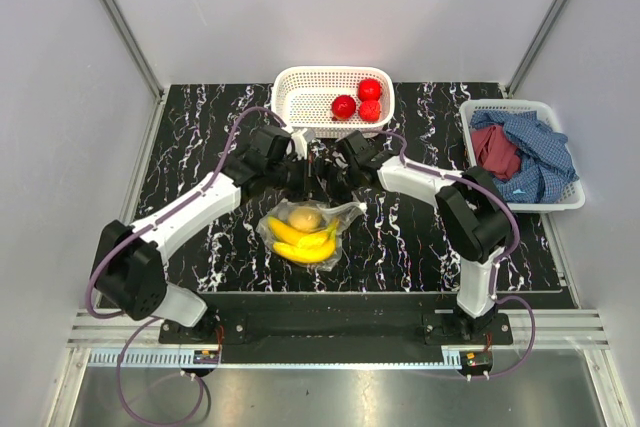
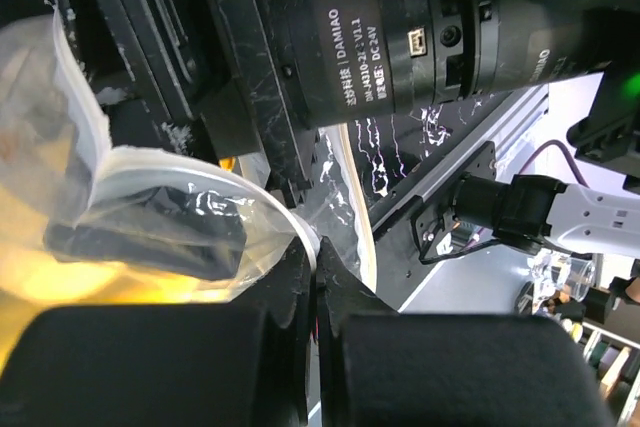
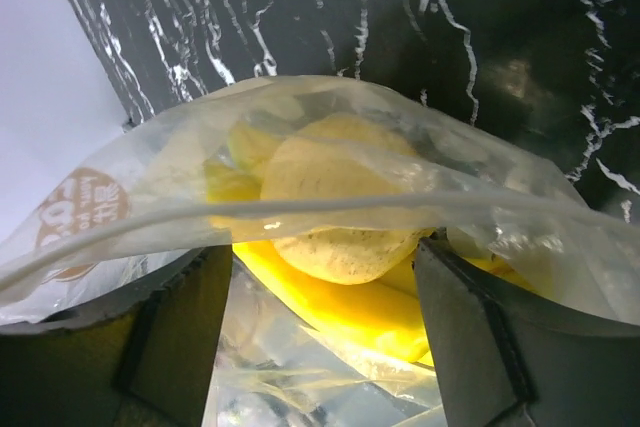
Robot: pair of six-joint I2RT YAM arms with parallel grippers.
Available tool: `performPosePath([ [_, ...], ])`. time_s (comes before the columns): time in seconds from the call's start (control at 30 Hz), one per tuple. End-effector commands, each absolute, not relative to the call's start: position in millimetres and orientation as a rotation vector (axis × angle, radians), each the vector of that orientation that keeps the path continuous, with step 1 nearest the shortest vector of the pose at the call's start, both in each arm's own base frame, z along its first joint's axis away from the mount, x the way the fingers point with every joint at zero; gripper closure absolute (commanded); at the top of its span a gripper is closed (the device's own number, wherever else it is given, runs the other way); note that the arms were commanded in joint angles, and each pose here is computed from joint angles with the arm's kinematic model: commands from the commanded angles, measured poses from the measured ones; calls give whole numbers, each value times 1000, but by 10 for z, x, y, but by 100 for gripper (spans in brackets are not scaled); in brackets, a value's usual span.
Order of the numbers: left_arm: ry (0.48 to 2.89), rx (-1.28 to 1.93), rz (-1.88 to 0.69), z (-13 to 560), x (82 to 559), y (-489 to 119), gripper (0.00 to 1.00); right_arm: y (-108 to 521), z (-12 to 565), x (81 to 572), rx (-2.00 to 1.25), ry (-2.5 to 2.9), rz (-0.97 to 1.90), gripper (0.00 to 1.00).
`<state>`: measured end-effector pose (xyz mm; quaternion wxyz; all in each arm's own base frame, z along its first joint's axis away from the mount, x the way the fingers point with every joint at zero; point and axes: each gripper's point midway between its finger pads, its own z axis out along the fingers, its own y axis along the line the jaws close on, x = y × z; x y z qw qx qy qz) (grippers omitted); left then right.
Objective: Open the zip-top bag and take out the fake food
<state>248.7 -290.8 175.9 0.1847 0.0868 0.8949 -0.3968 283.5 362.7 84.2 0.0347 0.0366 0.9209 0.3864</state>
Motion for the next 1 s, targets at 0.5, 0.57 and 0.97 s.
performPosePath([
  [0.5,2450,384,-1225,1715,2536,-3100,100,3731,407,2671,83,2963,1003,15],
  [0.57,2452,383,-1221,1709,2551,-3082,100,3738,463,2674,33,2947,1023,23],
  [0.97,2430,323,-1206,1836,2623,-2858,100,3701,1063,2785,-103,2767,1032,73],
])
